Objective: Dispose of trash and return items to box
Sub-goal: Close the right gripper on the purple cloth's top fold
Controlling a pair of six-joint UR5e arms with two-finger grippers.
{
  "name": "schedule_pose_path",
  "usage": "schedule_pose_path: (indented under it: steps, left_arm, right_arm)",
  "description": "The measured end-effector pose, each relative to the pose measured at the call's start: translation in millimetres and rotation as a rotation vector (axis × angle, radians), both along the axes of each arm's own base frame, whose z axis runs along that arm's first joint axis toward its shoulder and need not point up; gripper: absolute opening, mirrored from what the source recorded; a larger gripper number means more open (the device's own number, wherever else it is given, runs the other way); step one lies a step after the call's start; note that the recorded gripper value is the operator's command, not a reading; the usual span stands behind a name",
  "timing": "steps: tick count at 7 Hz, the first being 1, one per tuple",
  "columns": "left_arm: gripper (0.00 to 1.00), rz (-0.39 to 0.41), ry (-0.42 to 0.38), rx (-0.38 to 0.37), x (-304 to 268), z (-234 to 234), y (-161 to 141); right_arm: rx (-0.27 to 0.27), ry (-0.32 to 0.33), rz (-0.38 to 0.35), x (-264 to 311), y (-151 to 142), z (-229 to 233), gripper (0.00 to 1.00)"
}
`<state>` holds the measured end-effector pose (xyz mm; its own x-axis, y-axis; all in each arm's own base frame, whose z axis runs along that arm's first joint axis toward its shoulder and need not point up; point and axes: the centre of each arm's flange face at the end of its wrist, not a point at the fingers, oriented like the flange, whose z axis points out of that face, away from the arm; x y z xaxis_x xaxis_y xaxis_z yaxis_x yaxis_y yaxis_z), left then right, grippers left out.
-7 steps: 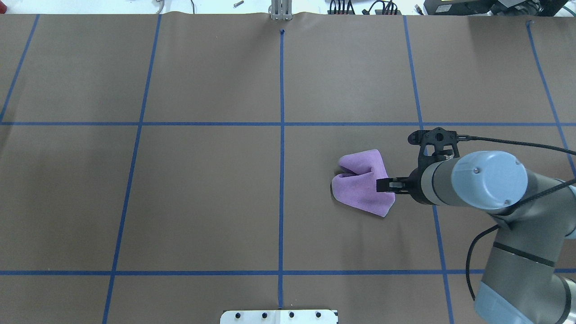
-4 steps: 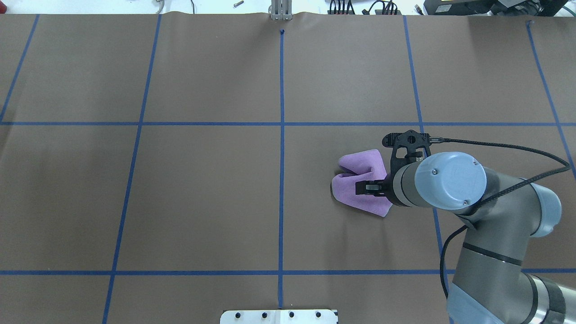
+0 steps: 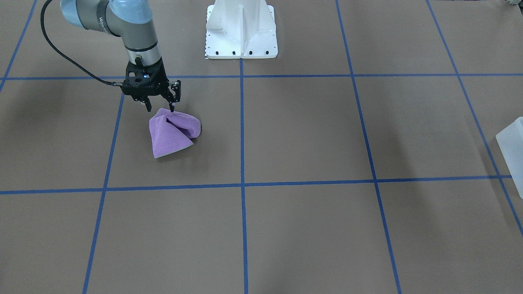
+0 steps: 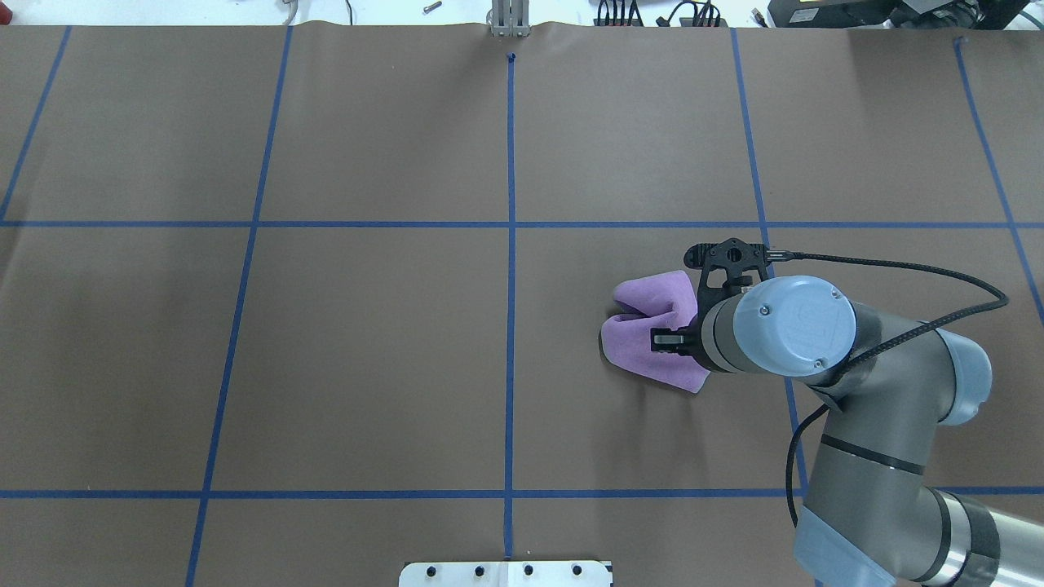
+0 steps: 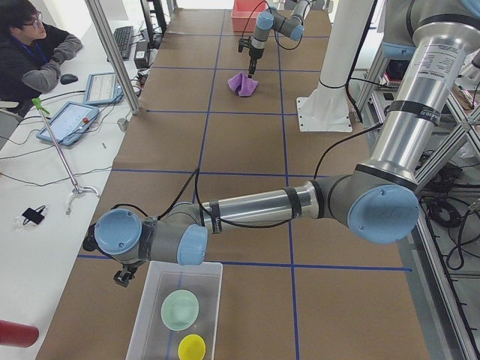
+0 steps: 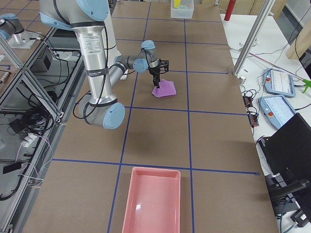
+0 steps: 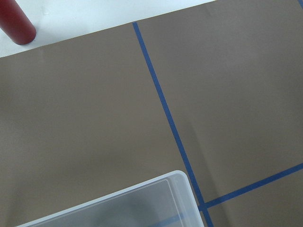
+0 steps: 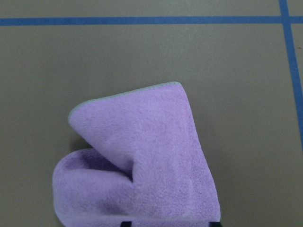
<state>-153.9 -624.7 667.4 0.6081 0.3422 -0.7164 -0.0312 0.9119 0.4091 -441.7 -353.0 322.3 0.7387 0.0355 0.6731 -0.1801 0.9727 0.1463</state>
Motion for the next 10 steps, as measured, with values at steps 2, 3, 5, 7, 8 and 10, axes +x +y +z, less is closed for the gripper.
schedule_pose_path:
  steps: [2,3,5,7,8,10]
  left_arm:
    - [0.99,0.0,-0.002,0.011,1.1,4.8,4.9]
    - [0.99,0.0,-0.002,0.015,1.2,5.5,5.9]
    - [0.99,0.0,-0.004,0.027,1.1,5.0,6.3]
    - [0.99,-0.001,-0.007,0.033,1.2,7.3,8.6]
    - [0.99,-0.002,-0.015,0.042,1.6,9.7,11.2]
    - [0.99,-0.004,-0.03,0.058,1.4,10.2,12.2]
  right_arm:
    - [0.008,0.002,0.005,3.2,-6.6,-1.2,0.42]
    - [0.015,-0.01,0.011,5.0,-12.0,-9.8,0.9]
    - [0.018,-0.038,0.031,15.6,-25.6,-27.1,0.99]
    - [-0.007,-0.055,0.045,28.9,-42.0,-32.3,1.0]
    - [-0.02,-0.05,0.048,23.8,-47.5,-34.9,1.0]
    - [-0.04,-0.016,0.05,-1.9,-52.8,-30.8,0.8]
